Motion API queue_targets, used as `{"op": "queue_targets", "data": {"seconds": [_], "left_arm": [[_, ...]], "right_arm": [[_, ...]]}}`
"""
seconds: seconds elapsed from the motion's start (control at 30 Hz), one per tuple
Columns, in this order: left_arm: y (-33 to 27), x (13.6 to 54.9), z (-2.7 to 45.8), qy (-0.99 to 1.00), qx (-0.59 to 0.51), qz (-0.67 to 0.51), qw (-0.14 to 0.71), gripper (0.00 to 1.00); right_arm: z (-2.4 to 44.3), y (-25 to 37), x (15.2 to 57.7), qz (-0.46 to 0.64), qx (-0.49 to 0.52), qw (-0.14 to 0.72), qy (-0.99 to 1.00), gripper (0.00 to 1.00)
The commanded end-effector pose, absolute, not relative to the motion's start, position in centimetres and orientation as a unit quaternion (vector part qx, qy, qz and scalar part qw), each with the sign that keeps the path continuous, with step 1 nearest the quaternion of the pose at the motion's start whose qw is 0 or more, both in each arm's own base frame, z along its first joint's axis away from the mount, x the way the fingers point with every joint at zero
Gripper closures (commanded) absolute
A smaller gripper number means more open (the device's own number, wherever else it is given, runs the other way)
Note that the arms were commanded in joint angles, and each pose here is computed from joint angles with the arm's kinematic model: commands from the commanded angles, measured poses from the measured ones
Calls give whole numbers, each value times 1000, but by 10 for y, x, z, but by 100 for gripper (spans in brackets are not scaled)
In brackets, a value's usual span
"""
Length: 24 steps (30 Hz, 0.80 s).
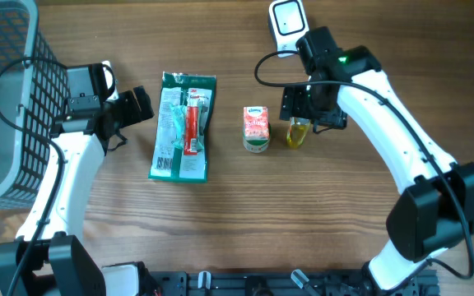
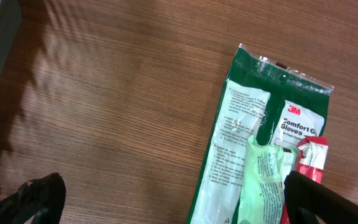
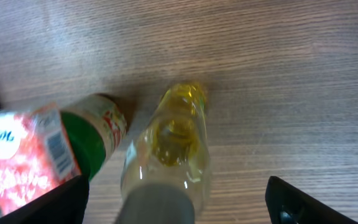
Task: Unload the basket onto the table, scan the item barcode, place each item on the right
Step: 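Move the right gripper to the Vim bottle and grasp it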
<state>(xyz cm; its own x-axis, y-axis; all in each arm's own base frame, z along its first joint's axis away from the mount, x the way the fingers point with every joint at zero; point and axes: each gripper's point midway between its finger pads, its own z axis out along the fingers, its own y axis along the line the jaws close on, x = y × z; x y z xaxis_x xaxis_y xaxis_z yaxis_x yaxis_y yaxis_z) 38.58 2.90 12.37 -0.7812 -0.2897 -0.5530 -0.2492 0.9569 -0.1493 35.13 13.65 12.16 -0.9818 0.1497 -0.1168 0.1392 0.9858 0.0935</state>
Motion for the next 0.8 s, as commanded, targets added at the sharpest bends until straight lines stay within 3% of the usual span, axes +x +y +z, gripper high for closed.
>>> {"op": "queue_targets", "data": {"seconds": [0.0,0.1,0.13,0.3,0.63,0.7,0.73,0.77], "left_arm": [[29,388,127,943,-134,-38,303,0],[29,388,127,943,-134,-38,303,0],[29,388,127,943,-134,-37,303,0],[29,388,127,943,-134,-38,303,0],[29,388,127,943,-134,-38,303,0],[29,388,127,943,-134,-38,303,0],[29,388,127,943,-134,-38,303,0],[29,388,127,943,-134,-38,303,0]], "right_arm": [[102,133,350,25,94,50,994,10],[101,133,351,26,94,51,994,20],[101,133,351,26,94,52,994,34],[101,133,350,25,92,50,994,57],[101,134,354,16,-96,61,993,53],[101,133,355,13,-104,64,992,40],[102,134,357,15,-103,69,992,22],[107,135,360,16,-102,75,992,12]]}}
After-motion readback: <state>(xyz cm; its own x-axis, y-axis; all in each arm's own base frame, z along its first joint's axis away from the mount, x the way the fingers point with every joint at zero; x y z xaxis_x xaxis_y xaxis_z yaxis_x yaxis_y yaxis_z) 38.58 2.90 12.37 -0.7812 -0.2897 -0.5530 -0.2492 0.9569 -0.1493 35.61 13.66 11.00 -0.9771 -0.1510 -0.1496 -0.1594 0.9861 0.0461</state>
